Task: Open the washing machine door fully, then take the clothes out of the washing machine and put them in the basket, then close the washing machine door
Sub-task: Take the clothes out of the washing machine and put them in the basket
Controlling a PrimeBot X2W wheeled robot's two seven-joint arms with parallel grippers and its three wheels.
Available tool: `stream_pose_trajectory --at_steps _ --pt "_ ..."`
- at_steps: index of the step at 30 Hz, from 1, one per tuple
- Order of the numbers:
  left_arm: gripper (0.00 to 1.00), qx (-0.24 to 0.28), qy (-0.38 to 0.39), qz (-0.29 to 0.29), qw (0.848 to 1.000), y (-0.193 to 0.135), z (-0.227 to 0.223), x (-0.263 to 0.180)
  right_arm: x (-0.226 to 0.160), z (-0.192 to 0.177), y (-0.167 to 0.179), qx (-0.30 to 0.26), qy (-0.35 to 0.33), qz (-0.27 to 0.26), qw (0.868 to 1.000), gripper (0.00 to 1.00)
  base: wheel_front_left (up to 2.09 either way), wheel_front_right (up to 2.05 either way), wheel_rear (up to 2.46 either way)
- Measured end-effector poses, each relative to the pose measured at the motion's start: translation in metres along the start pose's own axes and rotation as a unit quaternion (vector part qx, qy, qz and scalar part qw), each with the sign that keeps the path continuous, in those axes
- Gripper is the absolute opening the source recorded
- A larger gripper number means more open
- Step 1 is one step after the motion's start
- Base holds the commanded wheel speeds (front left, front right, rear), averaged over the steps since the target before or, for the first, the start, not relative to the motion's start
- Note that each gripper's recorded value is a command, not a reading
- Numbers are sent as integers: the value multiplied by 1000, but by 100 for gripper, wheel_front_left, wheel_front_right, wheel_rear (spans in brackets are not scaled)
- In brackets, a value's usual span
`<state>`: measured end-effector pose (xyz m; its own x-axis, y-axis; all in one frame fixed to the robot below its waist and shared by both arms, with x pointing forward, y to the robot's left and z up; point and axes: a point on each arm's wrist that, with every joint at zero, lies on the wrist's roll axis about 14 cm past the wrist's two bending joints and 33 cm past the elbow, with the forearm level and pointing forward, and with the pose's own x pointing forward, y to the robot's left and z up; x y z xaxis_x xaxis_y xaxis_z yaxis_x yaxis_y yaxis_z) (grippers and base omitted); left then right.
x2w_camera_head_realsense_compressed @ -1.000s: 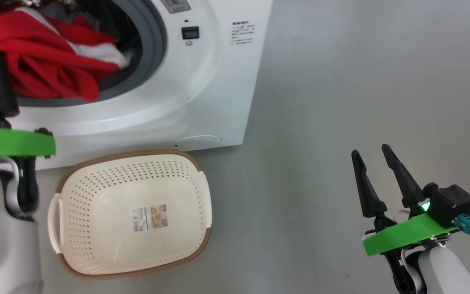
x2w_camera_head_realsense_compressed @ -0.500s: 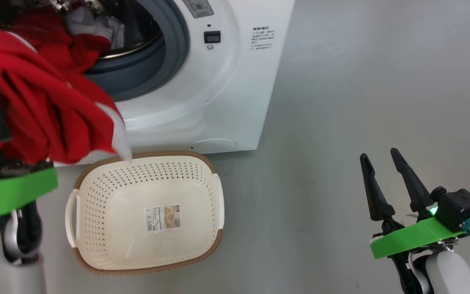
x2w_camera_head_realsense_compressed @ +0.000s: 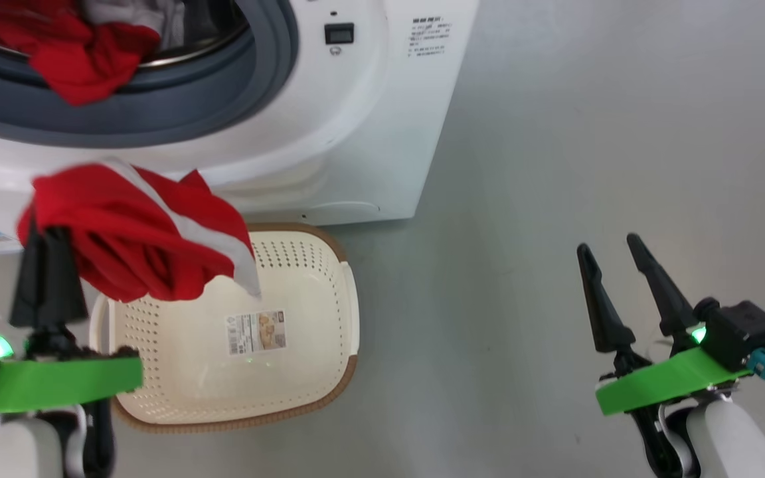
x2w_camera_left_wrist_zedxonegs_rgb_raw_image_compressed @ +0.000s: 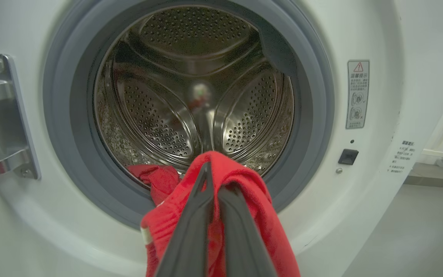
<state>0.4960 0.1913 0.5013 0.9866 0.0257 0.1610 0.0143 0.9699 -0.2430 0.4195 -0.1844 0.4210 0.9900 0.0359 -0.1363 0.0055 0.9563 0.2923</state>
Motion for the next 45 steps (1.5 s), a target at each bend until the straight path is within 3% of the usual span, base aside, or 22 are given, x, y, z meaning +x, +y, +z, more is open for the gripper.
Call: stream_pose_trajectory --at_steps 7,13,24,30,45 --pt "0 -9 130 9 991 3 -89 -24 15 -4 -4 -2 2 -3 1000 100 0 0 0" --pt "0 -5 233 14 972 6 -156 -51 22 -15 -8 0 14 -9 1000 100 0 0 0" --pt "0 24 357 -19 934 1 -239 -70 33 -38 -12 3 37 -14 999 100 0 0 0" --pt "0 48 411 -54 909 -6 -276 -78 37 -50 -20 1 51 -24 998 100 0 0 0" --pt "0 74 478 -86 871 -5 -339 -75 50 -84 -29 -2 86 -28 996 100 0 0 0"
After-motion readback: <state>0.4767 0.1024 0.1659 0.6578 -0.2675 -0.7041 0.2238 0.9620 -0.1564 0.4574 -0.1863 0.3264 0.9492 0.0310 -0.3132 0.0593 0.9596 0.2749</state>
